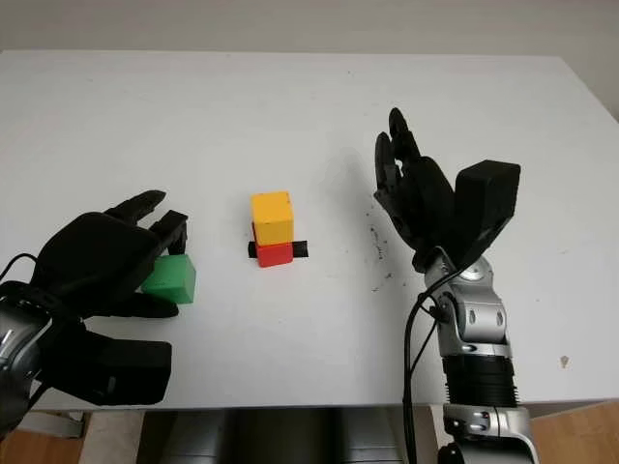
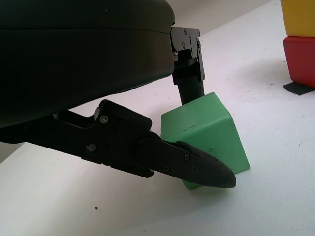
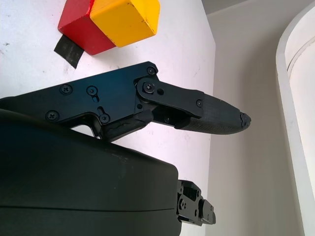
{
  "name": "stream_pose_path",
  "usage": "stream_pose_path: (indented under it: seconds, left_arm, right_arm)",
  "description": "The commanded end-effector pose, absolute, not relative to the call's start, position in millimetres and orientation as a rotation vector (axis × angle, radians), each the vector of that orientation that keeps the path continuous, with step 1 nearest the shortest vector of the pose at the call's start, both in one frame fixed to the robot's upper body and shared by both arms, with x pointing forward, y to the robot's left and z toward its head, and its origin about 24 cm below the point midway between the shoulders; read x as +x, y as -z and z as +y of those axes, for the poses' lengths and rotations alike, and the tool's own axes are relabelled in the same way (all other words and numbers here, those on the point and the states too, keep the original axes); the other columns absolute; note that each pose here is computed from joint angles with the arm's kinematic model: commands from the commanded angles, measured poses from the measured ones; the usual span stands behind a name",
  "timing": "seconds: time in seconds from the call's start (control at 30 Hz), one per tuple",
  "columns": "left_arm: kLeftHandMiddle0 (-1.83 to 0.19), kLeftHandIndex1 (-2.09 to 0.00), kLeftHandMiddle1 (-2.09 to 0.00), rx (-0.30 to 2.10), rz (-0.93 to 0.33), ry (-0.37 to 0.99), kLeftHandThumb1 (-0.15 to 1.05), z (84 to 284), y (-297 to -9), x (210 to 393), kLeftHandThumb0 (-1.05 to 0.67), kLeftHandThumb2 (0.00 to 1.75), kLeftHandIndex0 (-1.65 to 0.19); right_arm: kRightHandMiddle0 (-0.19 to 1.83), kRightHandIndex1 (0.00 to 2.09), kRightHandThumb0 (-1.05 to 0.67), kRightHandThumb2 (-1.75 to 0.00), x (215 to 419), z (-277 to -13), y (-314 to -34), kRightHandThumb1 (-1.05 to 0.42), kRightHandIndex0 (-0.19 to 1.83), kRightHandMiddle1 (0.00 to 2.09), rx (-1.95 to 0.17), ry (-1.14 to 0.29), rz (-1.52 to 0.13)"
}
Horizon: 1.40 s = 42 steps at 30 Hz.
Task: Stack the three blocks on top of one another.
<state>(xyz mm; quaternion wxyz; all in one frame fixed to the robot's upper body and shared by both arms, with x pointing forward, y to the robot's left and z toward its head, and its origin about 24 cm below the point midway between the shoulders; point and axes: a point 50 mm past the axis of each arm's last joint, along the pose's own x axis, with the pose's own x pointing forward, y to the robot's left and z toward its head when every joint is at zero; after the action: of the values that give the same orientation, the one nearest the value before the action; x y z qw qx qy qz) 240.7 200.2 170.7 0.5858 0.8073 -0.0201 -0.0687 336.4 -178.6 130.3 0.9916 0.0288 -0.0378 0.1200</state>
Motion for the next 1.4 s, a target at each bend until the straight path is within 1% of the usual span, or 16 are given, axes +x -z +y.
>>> stream_pose_path:
  seconds: [0.0,0.13,0.23,0.4,0.53,0.6,0.67,0.77,0.87,0.97,1.07,1.13,1.23,1.37]
  left_arm:
    - [-0.16,-1.74,-0.07,1.88,-0.045,0.167,1.05,199.6,-169,238.4,-0.67,0.09,0.08]
    - [-0.2,-1.67,-0.07,1.856,-0.062,0.17,1.05,200.2,-168,237.6,-0.54,0.13,0.0]
    - [-0.23,-1.66,-0.07,1.849,-0.073,0.171,1.05,201.3,-167,237.9,-0.46,0.18,-0.04]
    - [-0.27,-1.66,-0.08,1.841,-0.082,0.18,1.05,202.8,-165,239.0,-0.38,0.15,-0.08]
    - [-0.3,-1.62,-0.08,1.714,-0.138,0.177,1.05,204.3,-163,241.1,-0.36,0.19,-0.1]
    - [-0.31,-1.55,-0.08,1.643,-0.16,0.181,1.05,206.3,-163,242.5,-0.34,0.19,-0.11]
    - [-0.31,-1.52,-0.07,1.554,-0.179,0.186,1.05,209.0,-164,244.3,-0.34,0.19,-0.11]
    - [-0.31,-1.57,-0.07,1.446,-0.193,0.188,1.05,213.2,-168,246.0,-0.35,0.18,-0.09]
    - [-0.31,-1.68,-0.06,1.362,-0.196,0.176,1.05,218.2,-179,249.2,-0.38,0.19,-0.06]
    - [-0.3,-1.69,-0.05,1.286,-0.186,0.171,1.05,226.8,-194,250.7,-0.38,0.18,-0.06]
    - [-0.32,-1.6,-0.06,1.223,-0.184,0.14,1.05,235.7,-209,251.9,-0.38,0.13,-0.12]
    - [-0.34,-1.51,-0.07,1.2,-0.185,0.117,1.05,240.1,-217,252.3,-0.37,0.09,-0.18]
    - [-0.36,-1.48,-0.07,1.194,-0.199,0.079,1.05,247.4,-226,253.7,-0.39,0.07,-0.22]
    - [-0.37,-1.46,-0.06,1.13,-0.249,0.07,1.04,255.4,-238,257.3,-0.37,0.06,-0.27]
  right_arm:
    - [-0.19,0.0,-0.72,-0.69,336,-181,-137,-1.05,-0.19,0.0,0.046,-0.237,-0.099]
    - [-0.19,0.0,-0.72,-0.7,336,-181,-137,-1.05,-0.19,0.0,0.045,-0.241,-0.101]
    - [-0.19,0.0,-0.72,-0.7,336,-181,-137,-1.05,-0.19,0.0,0.047,-0.237,-0.099]
    - [-0.19,0.0,-0.71,-0.7,336,-181,-136,-1.05,-0.19,0.0,0.049,-0.236,-0.1]
    - [-0.19,0.0,-0.71,-0.69,335,-181,-136,-1.05,-0.19,0.0,0.051,-0.234,-0.101]
    - [-0.19,0.0,-0.72,-0.68,335,-181,-136,-1.05,-0.19,0.0,0.053,-0.232,-0.102]
    - [-0.19,0.0,-0.72,-0.68,335,-181,-135,-1.05,-0.19,0.0,0.053,-0.231,-0.102]
    - [-0.19,0.0,-0.72,-0.67,335,-182,-135,-1.05,-0.19,0.0,0.054,-0.229,-0.103]
    - [-0.19,0.0,-0.72,-0.67,335,-181,-135,-1.05,-0.19,0.0,0.058,-0.226,-0.099]
    - [-0.19,0.0,-0.72,-0.66,334,-181,-134,-1.05,-0.19,0.0,0.059,-0.22,-0.094]
    - [-0.19,0.0,-0.72,-0.65,334,-180,-134,-1.05,-0.19,0.0,0.061,-0.216,-0.093]
    - [-0.19,0.0,-0.71,-0.65,334,-180,-134,-1.05,-0.19,0.0,0.062,-0.217,-0.096]
    - [-0.19,0.0,-0.71,-0.65,334,-180,-134,-1.05,-0.19,0.0,0.06,-0.215,-0.096]
    - [-0.19,0.0,-0.71,-0.65,334,-180,-134,-1.05,-0.19,0.0,0.059,-0.219,-0.095]
